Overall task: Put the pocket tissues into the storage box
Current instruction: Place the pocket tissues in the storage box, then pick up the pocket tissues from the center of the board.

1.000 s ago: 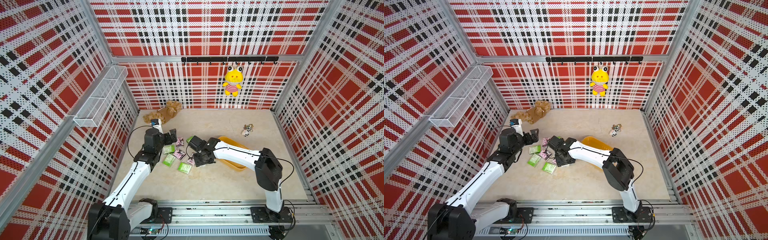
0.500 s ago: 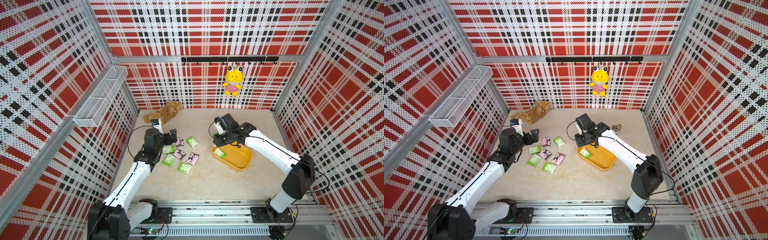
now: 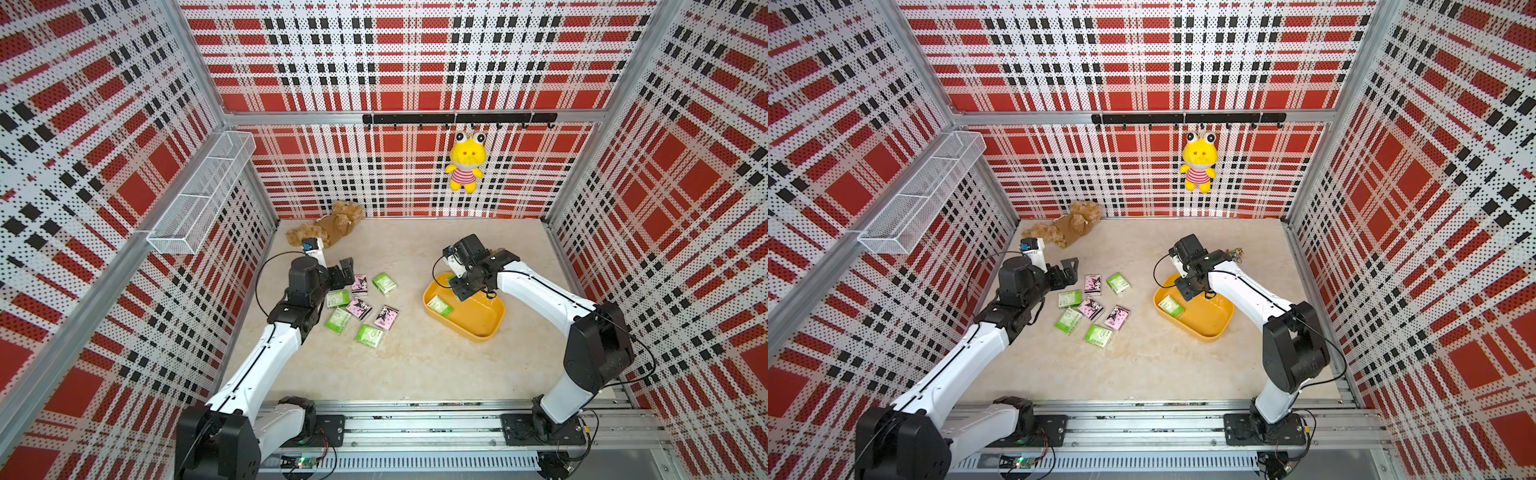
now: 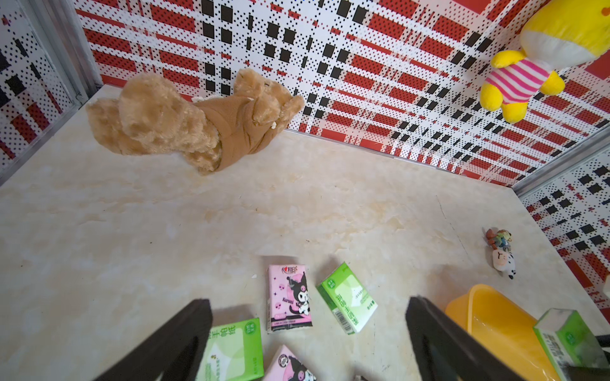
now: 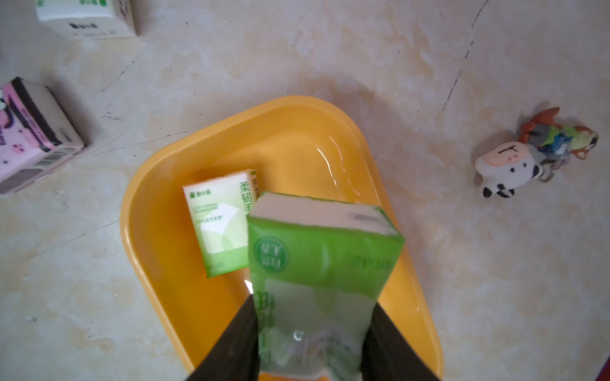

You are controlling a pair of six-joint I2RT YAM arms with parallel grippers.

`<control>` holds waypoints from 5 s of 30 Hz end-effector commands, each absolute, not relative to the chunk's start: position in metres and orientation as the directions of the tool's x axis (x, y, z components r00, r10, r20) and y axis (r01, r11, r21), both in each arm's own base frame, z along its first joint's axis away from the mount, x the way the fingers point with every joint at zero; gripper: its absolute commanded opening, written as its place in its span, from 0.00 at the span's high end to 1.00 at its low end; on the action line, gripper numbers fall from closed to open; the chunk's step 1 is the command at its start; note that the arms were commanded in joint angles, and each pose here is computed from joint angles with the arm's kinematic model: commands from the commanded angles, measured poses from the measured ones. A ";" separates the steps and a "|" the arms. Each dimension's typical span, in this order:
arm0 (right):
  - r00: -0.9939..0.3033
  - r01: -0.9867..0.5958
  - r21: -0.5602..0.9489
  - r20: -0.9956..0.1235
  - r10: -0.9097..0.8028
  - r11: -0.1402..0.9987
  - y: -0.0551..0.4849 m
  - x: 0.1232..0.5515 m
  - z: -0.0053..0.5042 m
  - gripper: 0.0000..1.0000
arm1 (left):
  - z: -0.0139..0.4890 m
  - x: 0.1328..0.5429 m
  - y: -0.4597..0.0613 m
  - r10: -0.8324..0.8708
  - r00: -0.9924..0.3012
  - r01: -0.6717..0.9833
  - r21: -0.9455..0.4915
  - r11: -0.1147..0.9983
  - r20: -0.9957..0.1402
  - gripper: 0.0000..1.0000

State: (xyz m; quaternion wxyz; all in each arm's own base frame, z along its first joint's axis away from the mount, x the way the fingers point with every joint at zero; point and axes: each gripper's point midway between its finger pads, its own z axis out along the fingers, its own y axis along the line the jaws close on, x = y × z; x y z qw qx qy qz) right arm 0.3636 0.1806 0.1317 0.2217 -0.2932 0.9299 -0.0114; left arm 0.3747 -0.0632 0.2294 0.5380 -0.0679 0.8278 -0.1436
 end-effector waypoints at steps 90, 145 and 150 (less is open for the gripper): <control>-0.589 -0.632 -0.209 -0.497 -0.637 0.747 0.216 0.410 0.178 0.24 | 0.240 0.385 -0.062 -0.287 -0.418 0.052 -0.338 0.940 -0.862 0.01; -0.466 -0.872 0.030 -0.351 -0.812 0.488 0.471 0.251 0.049 0.08 | 0.234 0.361 0.054 -0.542 -0.298 -0.202 -0.503 0.840 -0.786 0.01; -0.458 -0.881 0.042 -0.322 -0.829 0.471 0.472 0.248 0.037 0.09 | 0.237 0.361 0.050 -0.526 -0.305 -0.175 -0.496 0.850 -0.794 0.01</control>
